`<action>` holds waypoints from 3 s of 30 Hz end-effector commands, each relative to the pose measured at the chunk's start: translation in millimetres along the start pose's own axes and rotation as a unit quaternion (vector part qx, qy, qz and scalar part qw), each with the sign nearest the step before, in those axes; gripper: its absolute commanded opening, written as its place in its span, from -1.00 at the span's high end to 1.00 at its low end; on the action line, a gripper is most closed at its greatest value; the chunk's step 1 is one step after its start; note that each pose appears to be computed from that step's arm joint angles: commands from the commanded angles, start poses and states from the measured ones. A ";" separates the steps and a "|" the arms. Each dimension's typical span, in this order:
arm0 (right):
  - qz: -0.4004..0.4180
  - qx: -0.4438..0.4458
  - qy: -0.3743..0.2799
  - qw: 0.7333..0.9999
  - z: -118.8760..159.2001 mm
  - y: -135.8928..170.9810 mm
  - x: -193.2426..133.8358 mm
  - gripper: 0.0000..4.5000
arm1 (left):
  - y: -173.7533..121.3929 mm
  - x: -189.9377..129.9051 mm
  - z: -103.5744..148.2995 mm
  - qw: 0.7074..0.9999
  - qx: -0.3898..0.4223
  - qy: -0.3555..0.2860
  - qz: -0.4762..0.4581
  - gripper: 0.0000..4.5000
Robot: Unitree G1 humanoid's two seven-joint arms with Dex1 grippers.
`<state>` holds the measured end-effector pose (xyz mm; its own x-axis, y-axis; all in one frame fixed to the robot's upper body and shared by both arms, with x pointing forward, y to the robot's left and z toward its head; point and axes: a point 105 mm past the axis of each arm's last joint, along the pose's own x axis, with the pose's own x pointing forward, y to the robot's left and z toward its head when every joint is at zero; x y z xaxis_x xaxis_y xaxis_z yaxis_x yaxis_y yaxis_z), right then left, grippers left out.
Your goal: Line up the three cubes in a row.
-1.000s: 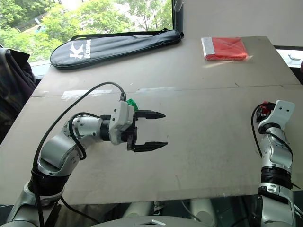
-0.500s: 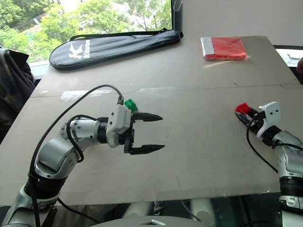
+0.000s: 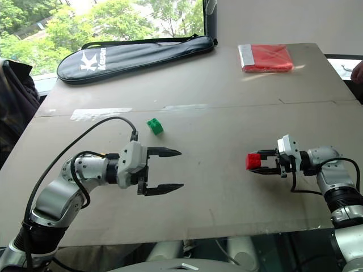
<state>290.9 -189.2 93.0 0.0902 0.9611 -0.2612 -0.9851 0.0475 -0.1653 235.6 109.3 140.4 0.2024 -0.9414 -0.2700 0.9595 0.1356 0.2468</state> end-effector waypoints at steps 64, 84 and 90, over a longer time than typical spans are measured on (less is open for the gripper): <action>-0.058 0.037 -0.001 0.998 -11.5 -39.0 23.9 -0.96 | -2.6 12.6 8.4 0.999 0.047 -0.003 -0.006 -1.00; -0.079 0.030 -0.029 0.996 3.1 -33.5 13.8 -0.96 | 7.3 2.9 4.2 0.999 0.031 -0.007 0.044 -1.00; -0.124 0.014 -0.053 0.991 18.3 -16.5 -19.9 -0.96 | 9.5 -14.4 6.5 0.987 -0.022 -0.060 0.149 -1.00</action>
<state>304.6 -200.1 101.6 0.2959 0.9420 -0.1582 -0.9515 0.2761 -0.1357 242.5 119.2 139.2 0.4219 -0.8965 -0.1354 0.8934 0.3856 0.2307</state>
